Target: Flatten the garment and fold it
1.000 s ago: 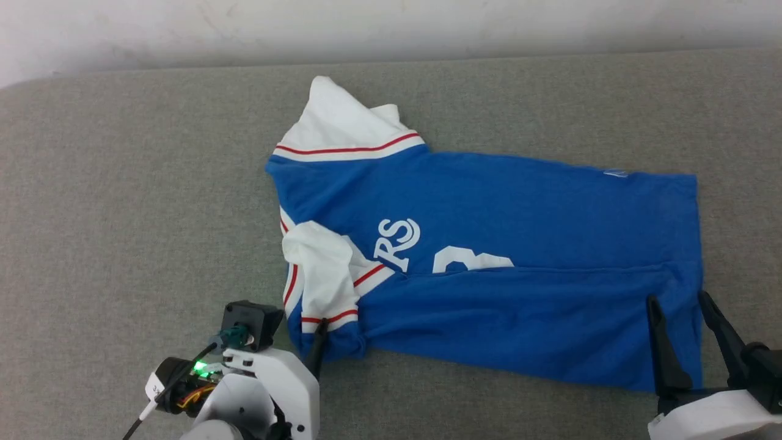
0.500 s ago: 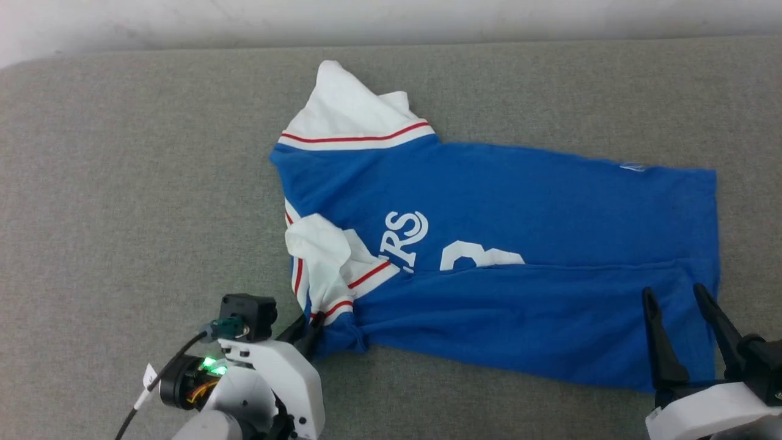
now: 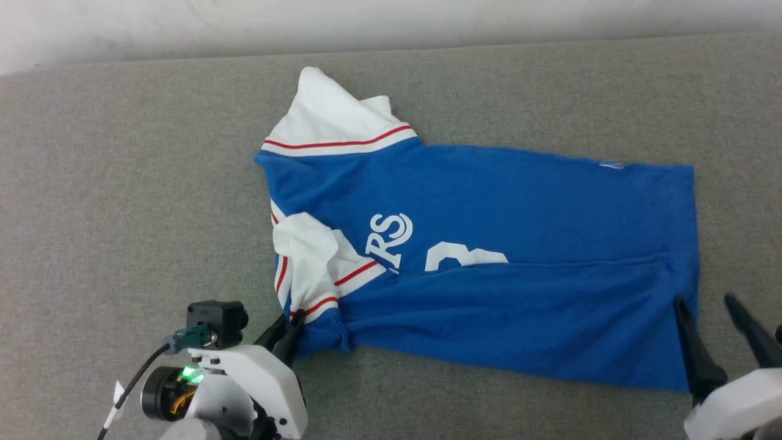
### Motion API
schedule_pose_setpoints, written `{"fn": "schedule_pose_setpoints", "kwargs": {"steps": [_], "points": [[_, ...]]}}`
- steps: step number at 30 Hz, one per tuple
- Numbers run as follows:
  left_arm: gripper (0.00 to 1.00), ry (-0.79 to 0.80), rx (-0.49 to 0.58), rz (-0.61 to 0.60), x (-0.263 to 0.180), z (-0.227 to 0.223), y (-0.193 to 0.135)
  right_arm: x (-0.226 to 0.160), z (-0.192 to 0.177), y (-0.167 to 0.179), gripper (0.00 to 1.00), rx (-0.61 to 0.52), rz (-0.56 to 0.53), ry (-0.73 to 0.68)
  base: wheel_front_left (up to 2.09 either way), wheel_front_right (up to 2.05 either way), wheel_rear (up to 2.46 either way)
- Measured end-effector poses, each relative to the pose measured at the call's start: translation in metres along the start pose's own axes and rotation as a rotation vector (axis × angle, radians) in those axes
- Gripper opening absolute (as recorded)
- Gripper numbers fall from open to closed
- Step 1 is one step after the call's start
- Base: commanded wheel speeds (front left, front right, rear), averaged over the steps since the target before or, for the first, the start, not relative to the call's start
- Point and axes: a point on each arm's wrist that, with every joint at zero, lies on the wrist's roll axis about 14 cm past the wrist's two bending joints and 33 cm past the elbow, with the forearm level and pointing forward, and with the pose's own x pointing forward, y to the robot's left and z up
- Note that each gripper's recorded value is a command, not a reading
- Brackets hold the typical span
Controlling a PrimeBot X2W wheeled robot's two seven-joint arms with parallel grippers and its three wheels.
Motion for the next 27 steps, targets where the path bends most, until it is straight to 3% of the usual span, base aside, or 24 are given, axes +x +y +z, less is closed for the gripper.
{"fn": "schedule_pose_setpoints", "kwargs": {"steps": [5,21,22,23,27], "points": [[0.00,-0.001,-0.006,0.009,-0.002,-0.001,0.001,-0.020,-0.032,-0.010,1.00,0.058,-0.035,0.215,0.00,0.00,0.00],[0.00,0.005,-0.011,0.005,0.007,-0.001,0.002,-0.022,-0.092,-0.015,1.00,0.099,-0.069,0.432,0.00,0.00,0.00],[0.00,0.004,-0.011,0.006,0.007,-0.001,0.002,-0.021,-0.093,-0.014,0.69,0.103,-0.064,0.437,0.00,0.00,0.00],[0.00,0.003,-0.011,0.007,0.007,-0.001,0.002,-0.021,-0.095,-0.013,0.00,0.110,-0.061,0.443,0.00,0.00,0.00],[0.00,-0.006,-0.012,0.009,0.006,0.001,0.003,-0.018,-0.096,-0.004,0.00,0.142,-0.031,0.448,0.00,0.00,0.00]]}}
